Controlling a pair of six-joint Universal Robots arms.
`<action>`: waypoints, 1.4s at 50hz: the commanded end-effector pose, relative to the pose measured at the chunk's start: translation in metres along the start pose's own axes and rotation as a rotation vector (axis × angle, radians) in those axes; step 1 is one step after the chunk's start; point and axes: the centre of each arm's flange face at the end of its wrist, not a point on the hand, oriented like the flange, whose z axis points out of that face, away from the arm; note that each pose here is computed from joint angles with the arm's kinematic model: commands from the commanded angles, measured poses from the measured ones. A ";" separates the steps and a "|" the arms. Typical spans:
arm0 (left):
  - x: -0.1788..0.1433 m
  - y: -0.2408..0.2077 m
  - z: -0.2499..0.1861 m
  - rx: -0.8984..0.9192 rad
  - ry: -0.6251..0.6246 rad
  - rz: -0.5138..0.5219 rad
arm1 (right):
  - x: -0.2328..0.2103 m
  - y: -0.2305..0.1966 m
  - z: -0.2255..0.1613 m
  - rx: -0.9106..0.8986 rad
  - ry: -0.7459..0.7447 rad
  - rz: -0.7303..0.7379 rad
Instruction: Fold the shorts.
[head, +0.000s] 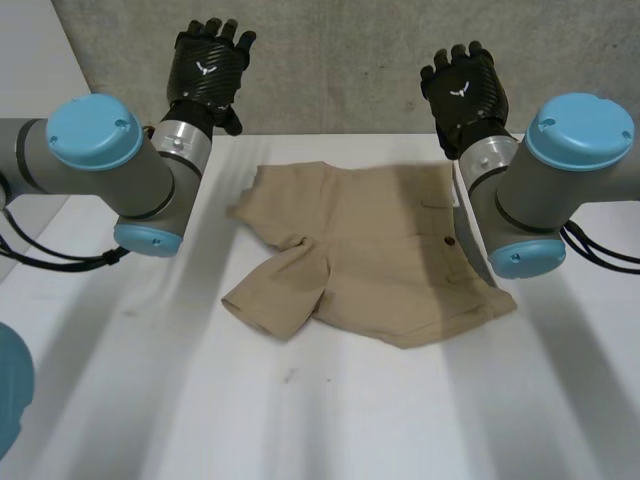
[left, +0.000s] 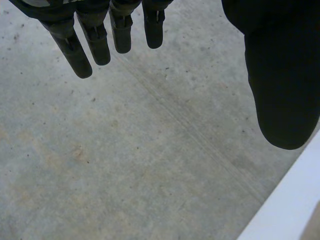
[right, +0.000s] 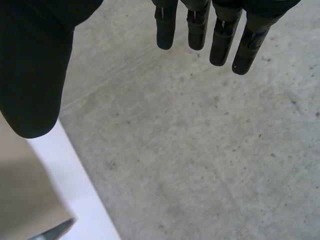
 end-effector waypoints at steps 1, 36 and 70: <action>-0.004 -0.015 -0.033 -0.073 0.026 -0.014 | 0.009 -0.007 -0.033 -0.101 -0.067 0.008; 0.075 0.026 -0.213 -0.596 0.329 -0.222 | -0.008 0.092 -0.154 -0.535 -0.345 0.156; 0.029 -0.034 -0.186 -0.426 0.170 -0.217 | 0.018 0.079 -0.146 -0.529 -0.293 0.166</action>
